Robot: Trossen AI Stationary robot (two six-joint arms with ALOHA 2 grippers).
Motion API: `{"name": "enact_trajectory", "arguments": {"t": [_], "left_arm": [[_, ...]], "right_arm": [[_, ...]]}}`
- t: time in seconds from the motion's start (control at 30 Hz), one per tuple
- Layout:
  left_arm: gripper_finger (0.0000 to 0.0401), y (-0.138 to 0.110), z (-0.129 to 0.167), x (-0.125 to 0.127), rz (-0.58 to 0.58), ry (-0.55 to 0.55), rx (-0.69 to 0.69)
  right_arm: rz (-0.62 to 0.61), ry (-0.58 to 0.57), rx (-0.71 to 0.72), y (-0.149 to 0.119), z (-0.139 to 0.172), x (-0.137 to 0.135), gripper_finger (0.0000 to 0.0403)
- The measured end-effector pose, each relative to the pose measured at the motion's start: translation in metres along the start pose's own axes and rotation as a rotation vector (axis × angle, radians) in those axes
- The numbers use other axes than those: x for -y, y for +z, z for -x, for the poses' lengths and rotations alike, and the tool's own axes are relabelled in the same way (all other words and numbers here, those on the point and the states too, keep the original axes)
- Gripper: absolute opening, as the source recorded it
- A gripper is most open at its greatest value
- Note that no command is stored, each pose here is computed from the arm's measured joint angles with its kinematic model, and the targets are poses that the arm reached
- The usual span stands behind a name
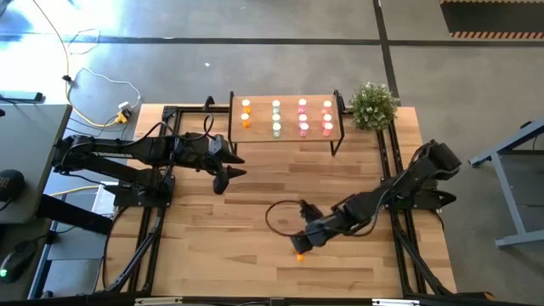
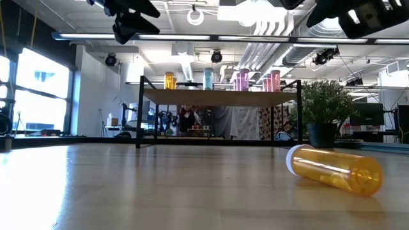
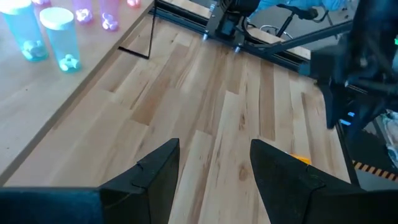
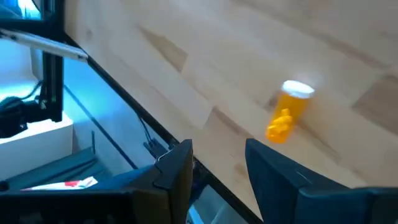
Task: Pick and place medicine bottles onto shelf by color
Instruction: Put the orange pill bottle aligned with the other orange pill bottles
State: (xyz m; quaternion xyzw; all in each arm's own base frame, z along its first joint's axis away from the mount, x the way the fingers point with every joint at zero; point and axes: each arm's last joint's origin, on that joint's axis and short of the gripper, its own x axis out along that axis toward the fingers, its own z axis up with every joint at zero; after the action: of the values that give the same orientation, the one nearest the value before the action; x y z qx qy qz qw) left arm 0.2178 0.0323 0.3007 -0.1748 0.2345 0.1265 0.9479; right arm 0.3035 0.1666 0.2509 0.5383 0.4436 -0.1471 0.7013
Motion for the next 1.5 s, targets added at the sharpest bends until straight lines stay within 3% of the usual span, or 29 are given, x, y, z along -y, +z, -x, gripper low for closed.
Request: {"name": "enact_trajectory", "arguments": {"t": [0.27, 0.5, 1.0, 1.23, 1.5], "left_arm": [[0.0186, -0.001, 0.000, 0.000, 0.002, 0.005, -0.011], [0.0186, -0.001, 0.000, 0.000, 0.001, 0.006, -0.011], [0.0186, -0.003, 0.000, -0.001, 0.000, 0.013, -0.028], [0.0186, -0.003, 0.000, -0.001, 0.000, 0.014, -0.033], [0.0186, -0.003, 0.000, -0.001, 0.000, 0.016, -0.036]], "right_arm": [[-0.023, -0.143, -0.082, -0.017, -0.056, 0.007, 0.0139], [-0.076, -0.245, -0.086, -0.028, -0.082, 0.021, 0.0139], [-0.088, -0.283, 0.005, -0.028, -0.097, 0.030, 0.0139], [-0.093, -0.300, -0.020, -0.029, -0.113, 0.036, 0.0138], [-0.078, -0.312, -0.030, -0.030, -0.115, 0.037, 0.0078]]}}
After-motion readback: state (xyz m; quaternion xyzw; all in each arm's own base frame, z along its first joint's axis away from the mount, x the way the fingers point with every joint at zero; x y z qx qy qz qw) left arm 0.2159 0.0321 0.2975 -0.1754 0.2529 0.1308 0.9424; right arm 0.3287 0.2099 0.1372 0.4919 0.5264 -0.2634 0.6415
